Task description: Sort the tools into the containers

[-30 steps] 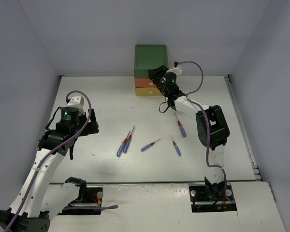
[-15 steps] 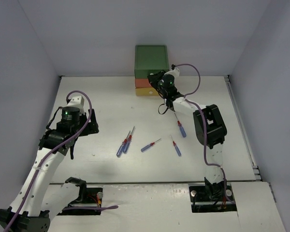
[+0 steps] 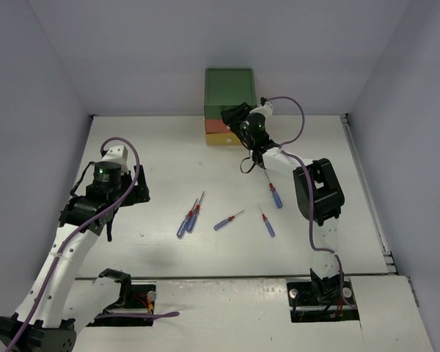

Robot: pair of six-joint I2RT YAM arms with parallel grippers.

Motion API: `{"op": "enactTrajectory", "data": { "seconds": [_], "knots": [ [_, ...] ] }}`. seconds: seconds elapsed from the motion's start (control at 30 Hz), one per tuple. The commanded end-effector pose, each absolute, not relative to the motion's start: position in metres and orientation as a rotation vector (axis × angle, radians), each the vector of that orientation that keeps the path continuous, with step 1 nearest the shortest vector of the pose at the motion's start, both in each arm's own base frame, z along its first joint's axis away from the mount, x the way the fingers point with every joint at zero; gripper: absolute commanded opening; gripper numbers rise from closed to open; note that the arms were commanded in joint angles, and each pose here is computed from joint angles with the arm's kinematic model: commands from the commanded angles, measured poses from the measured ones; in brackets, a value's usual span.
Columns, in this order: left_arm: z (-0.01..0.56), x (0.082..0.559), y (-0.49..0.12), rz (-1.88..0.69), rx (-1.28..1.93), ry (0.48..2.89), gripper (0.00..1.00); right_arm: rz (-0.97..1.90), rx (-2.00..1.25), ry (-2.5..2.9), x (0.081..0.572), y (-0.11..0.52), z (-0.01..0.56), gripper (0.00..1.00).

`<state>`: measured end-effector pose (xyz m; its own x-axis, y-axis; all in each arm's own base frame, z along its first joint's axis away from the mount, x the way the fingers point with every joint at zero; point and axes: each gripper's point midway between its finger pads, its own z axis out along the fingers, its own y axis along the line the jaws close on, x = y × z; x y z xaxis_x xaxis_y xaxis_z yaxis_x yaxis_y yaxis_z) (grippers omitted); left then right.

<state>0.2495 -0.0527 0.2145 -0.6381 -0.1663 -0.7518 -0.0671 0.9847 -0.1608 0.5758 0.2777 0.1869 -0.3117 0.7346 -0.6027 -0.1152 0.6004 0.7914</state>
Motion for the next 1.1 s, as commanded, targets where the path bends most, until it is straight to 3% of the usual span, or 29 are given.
{"op": "enactTrajectory", "data": {
  "seconds": [0.0, 0.23, 0.83, 1.07],
  "knots": [
    [0.225, 0.255, -0.051, -0.141, -0.154, 2.223, 0.75, 0.948, 0.533, 1.442, 0.585, 0.251, 0.268, 0.46],
    [0.223, 0.255, -0.051, -0.141, -0.158, 2.227, 0.75, 0.945, 0.549, 1.421, 0.585, 0.246, 0.275, 0.39],
    [0.220, 0.257, -0.053, -0.149, -0.175, 2.238, 0.75, 0.957, 0.577, 1.370, 0.580, 0.237, 0.294, 0.43],
    [0.218, 0.257, -0.053, -0.148, -0.182, 2.242, 0.75, 0.977, 0.564, 1.357, 0.581, 0.237, 0.300, 0.39]
  ]
}}
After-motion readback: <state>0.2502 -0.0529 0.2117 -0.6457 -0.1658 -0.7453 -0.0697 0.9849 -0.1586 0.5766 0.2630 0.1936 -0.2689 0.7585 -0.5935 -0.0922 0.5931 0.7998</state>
